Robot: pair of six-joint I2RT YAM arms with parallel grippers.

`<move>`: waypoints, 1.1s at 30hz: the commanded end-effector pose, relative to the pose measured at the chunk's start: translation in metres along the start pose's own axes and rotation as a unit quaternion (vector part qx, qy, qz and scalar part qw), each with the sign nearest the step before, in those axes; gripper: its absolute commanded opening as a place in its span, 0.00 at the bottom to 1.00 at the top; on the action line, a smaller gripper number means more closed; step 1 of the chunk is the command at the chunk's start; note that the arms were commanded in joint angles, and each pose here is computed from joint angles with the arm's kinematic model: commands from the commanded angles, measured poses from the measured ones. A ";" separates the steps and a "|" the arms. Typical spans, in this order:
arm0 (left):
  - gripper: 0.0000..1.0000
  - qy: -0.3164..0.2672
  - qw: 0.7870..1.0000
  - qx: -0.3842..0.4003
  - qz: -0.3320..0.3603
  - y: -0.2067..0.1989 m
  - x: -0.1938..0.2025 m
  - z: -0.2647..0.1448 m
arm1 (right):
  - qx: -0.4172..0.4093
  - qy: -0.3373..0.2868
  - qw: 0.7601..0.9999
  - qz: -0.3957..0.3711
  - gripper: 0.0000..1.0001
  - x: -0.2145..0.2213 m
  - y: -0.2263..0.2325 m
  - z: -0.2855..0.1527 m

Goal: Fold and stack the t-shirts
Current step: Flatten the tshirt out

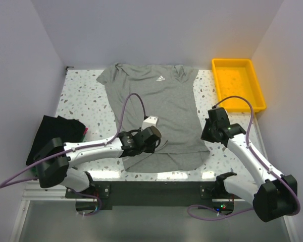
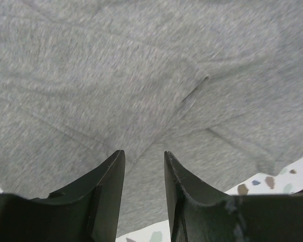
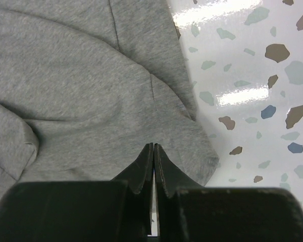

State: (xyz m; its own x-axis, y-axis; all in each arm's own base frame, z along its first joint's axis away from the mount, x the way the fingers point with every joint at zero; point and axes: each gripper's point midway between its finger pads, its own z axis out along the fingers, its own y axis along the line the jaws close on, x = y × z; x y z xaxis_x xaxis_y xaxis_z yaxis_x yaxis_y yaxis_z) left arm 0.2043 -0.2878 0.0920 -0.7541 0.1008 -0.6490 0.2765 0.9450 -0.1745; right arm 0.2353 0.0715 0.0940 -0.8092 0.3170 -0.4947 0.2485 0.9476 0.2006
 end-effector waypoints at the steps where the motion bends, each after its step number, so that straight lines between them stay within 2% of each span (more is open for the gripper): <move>1: 0.42 0.014 0.996 -0.064 0.053 0.023 0.022 0.003 | -0.019 -0.026 0.999 -0.005 0.03 -0.020 0.011 -0.008; 10: 0.46 0.030 0.980 -0.133 0.142 0.020 0.041 0.024 | -0.023 -0.025 0.999 -0.006 0.03 -0.019 0.012 -0.008; 13: 0.46 0.030 0.979 -0.127 0.156 0.018 0.043 0.030 | -0.023 -0.028 0.999 -0.005 0.04 -0.019 0.010 -0.009; 28: 0.45 0.044 0.978 -0.123 0.164 0.019 0.057 0.041 | -0.027 -0.019 0.999 -0.005 0.04 -0.011 0.010 -0.008; 33: 0.41 0.042 0.978 -0.131 0.158 0.023 0.057 0.039 | -0.025 -0.018 0.999 -0.005 0.04 -0.010 0.009 -0.009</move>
State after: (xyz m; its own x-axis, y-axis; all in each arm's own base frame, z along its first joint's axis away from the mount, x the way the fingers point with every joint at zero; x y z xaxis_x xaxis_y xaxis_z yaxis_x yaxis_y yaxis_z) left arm 0.1863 -0.2715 0.0182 -0.7179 0.4316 -0.5462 0.3694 0.9012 0.2266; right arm 0.2362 0.0762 0.0977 -0.8117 0.3106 -0.4946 0.2276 0.9481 0.2219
